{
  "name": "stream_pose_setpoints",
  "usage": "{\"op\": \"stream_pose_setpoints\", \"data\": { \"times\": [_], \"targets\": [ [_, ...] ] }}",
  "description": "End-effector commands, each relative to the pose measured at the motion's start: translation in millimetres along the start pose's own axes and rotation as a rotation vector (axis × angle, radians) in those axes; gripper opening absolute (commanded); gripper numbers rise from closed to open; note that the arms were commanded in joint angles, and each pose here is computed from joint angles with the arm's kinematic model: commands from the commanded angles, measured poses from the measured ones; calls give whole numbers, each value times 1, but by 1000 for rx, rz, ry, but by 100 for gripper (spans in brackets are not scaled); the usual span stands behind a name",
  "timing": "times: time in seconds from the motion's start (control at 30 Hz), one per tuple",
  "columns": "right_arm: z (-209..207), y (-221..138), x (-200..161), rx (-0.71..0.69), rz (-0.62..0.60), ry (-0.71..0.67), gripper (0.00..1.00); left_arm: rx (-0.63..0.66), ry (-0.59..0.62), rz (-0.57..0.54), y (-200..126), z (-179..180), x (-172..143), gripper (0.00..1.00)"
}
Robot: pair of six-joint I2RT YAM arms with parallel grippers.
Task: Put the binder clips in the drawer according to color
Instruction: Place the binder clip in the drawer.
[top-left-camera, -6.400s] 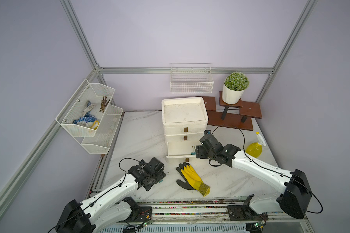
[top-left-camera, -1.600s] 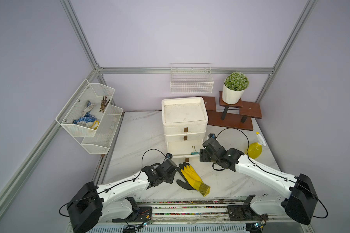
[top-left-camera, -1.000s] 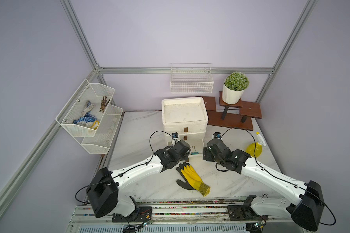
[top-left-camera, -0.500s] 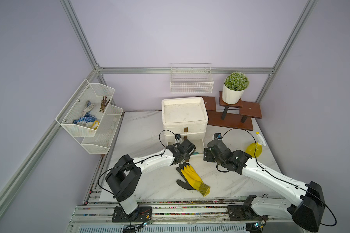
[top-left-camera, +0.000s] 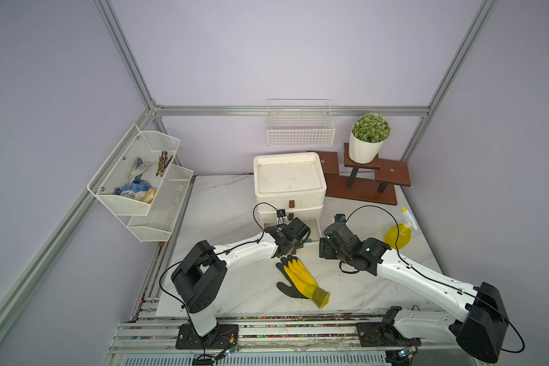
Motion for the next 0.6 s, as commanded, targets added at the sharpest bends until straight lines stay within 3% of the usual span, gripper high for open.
{"op": "stream_pose_setpoints", "data": {
  "times": [0.0,0.17,0.3,0.43,0.57],
  "targets": [
    [0,-2,1,5,-12,17,79,-125,-120,-33,-48,-14,7,82],
    [-7,-10,5,-19,-46,31,80,-167,-147,22,-59,-17,-36,69],
    [-18,-19,4,-38,-86,83,79,-129,-146,48,-41,-13,-57,56],
    [-30,-34,4,-36,-158,139,78,-128,-150,-50,-23,-13,-61,42],
    [-38,-45,4,-31,-217,163,78,-139,-178,-161,-6,-9,-60,41]
  ]
}}
Point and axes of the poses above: each gripper's point midway between its finger pads, its own y axis out along the fingers, its own z axis along the line the jaws close on, x = y × z, the point moved 3 cm from there along -y, back along the fingers, and after that the axes turned 13 degrees about -y, right-handed, at the moved point
